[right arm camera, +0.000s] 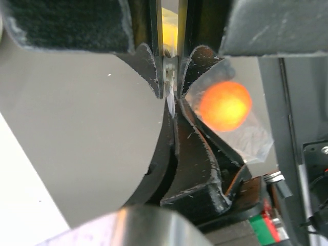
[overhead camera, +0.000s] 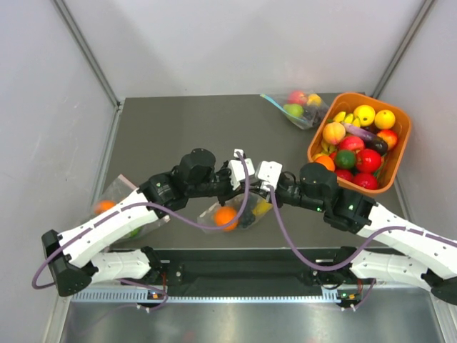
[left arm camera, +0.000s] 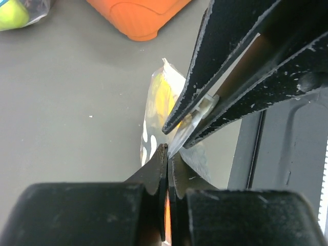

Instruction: Open the zip-top bag and remove the fake food

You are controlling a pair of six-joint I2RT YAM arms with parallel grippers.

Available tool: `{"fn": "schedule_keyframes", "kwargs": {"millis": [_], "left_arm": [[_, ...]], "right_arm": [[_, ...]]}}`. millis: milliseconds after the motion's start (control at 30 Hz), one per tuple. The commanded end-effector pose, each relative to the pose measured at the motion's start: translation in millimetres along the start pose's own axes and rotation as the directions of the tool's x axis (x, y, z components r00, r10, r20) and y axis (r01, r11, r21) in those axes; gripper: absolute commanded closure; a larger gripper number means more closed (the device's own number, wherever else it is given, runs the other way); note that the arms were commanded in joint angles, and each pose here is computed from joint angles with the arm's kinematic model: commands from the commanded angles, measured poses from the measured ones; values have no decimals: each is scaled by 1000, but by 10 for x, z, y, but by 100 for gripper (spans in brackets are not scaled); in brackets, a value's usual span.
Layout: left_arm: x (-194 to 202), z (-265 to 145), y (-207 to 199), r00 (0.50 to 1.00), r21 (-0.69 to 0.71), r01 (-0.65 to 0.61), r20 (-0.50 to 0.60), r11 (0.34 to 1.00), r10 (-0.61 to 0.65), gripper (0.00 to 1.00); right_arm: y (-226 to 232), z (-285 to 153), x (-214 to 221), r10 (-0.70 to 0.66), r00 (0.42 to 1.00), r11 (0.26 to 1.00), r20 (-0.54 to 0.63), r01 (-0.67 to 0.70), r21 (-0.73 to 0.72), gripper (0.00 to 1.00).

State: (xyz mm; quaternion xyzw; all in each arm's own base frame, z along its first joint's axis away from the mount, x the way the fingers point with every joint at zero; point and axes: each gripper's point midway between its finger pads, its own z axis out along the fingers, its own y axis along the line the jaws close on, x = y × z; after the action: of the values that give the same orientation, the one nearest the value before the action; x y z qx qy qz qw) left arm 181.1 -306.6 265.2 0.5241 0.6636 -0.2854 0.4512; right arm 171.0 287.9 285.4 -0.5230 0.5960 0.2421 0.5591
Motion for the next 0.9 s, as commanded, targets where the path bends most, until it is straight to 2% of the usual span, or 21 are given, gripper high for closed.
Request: {"fn": "schedule_keyframes", "kwargs": {"millis": [0, 267, 467, 667, 867], "left_arm": [[84, -15, 104, 999, -50, -30, -17, 998, 29, 100], [73, -186, 275, 999, -177, -48, 16, 983, 52, 100], [-32, -322, 194, 994, -156, -58, 83, 986, 71, 100], [-48, -307, 36, 993, -57, -62, 94, 996, 67, 100], [-72, -327, 21, 993, -48, -63, 100, 997, 68, 100]], "right_arm": [[-11, -171, -360, 6, 994, 999, 106, -2, -36, 100], [86, -82, -169, 40, 998, 996, 54, -36, -78, 100], [52, -48, -28, 55, 998, 997, 10, -55, -47, 100], [-8, -53, -5, 63, 998, 998, 9, -63, -7, 100], [12, -25, 132, 62, 997, 998, -35, -62, -7, 100]]}}
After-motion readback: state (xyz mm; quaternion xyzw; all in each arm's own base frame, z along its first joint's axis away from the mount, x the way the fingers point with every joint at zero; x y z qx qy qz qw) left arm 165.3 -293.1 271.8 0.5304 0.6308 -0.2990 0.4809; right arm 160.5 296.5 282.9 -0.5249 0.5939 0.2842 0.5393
